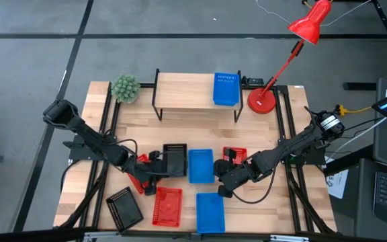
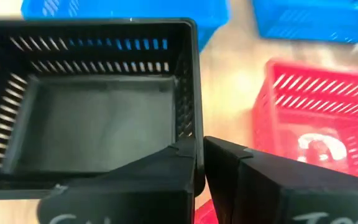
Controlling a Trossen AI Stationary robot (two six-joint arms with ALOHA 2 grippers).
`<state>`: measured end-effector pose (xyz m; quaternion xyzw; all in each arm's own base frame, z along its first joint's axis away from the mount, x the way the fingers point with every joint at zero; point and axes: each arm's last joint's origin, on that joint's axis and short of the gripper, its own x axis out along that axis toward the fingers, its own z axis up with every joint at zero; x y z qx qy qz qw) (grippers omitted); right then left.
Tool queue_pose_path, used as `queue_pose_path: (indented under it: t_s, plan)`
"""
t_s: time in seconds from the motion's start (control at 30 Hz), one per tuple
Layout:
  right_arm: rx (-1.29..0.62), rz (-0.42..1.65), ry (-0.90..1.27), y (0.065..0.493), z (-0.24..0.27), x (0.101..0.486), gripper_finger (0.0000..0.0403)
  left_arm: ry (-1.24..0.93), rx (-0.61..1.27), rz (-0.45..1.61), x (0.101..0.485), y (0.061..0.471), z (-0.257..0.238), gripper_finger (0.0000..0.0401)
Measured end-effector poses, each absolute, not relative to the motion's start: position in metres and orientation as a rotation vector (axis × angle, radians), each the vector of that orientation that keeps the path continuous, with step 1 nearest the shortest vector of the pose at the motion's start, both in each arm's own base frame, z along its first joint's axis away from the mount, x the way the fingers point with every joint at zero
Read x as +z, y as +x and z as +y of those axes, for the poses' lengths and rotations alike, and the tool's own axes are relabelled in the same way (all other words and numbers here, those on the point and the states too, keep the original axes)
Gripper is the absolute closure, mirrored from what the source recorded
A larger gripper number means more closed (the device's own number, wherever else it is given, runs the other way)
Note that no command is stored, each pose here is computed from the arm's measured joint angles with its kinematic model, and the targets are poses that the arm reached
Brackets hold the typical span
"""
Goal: Stack baskets on shelf by color
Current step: Put the top black bin on the shelf
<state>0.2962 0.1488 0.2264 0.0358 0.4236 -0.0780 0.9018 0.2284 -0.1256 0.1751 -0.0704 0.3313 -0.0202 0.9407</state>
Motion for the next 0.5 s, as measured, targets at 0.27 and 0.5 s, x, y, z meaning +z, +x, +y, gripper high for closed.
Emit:
queue_pose_path:
  t_s: [0.27, 0.5]
  plan:
    - [-0.161, 0.876, 0.074, 0.296, 0.149, 0.226, 0.0331, 0.019, 0.021, 0.75, 0.216, 0.237, -0.135, 0.0399]
    - [-0.16, 0.877, 0.074, 0.296, 0.149, 0.226, 0.0331, 0.105, 0.046, 0.772, 0.24, 0.239, -0.138, 0.04]
